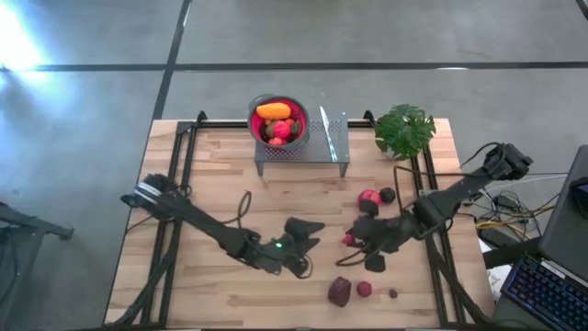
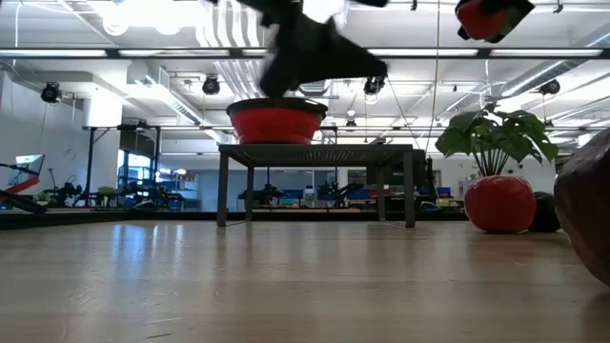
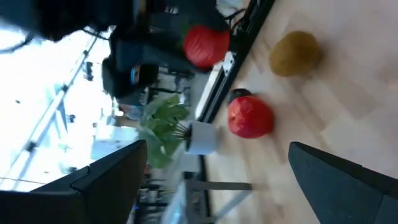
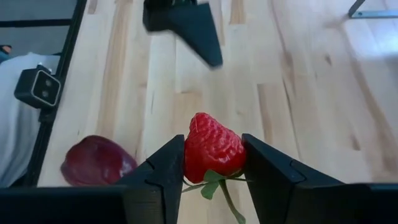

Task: Pick & Place Fruit
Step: Put the red strawberry into the red strainer bowl on the shelf

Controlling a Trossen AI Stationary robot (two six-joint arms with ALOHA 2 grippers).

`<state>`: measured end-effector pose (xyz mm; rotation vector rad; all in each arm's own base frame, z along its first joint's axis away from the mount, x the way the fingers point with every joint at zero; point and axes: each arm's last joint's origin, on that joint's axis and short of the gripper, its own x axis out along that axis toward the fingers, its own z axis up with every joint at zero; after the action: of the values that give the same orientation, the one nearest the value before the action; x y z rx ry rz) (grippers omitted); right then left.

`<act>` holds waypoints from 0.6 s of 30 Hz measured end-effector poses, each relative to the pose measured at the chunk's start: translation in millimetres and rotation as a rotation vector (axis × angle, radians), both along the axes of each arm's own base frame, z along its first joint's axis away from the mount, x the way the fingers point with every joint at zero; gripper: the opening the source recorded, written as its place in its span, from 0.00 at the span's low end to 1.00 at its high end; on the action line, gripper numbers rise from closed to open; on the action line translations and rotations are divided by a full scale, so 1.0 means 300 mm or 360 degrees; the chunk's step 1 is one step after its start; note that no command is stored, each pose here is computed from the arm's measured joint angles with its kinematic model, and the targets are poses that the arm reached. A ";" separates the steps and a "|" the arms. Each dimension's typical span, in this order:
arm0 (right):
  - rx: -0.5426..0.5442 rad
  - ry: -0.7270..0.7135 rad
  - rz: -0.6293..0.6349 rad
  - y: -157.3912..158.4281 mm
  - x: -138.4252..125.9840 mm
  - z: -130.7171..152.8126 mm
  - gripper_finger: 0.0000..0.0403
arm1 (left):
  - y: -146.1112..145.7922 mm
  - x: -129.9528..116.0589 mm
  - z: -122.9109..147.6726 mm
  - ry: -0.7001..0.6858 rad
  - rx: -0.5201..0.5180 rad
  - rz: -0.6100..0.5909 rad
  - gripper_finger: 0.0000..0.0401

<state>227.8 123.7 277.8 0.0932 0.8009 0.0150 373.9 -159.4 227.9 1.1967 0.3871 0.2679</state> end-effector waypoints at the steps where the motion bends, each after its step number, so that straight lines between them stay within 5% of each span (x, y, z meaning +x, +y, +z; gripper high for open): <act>1: -0.0009 -0.0002 0.0003 -0.004 0.002 0.000 0.35 | -0.004 0.023 0.004 0.0009 0.0044 0.0007 0.98; 9: -0.0057 -0.0010 0.0047 -0.009 0.005 0.002 0.34 | -0.042 0.157 0.023 0.0026 0.0244 0.0051 0.98; 18: -0.0056 -0.0090 0.0084 -0.006 0.013 0.017 0.33 | -0.042 0.189 -0.001 0.0093 0.0360 0.0039 0.98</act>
<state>231.7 121.8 282.8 0.0384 0.7467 0.0530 430.5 -171.9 227.7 1.4249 0.4312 0.3043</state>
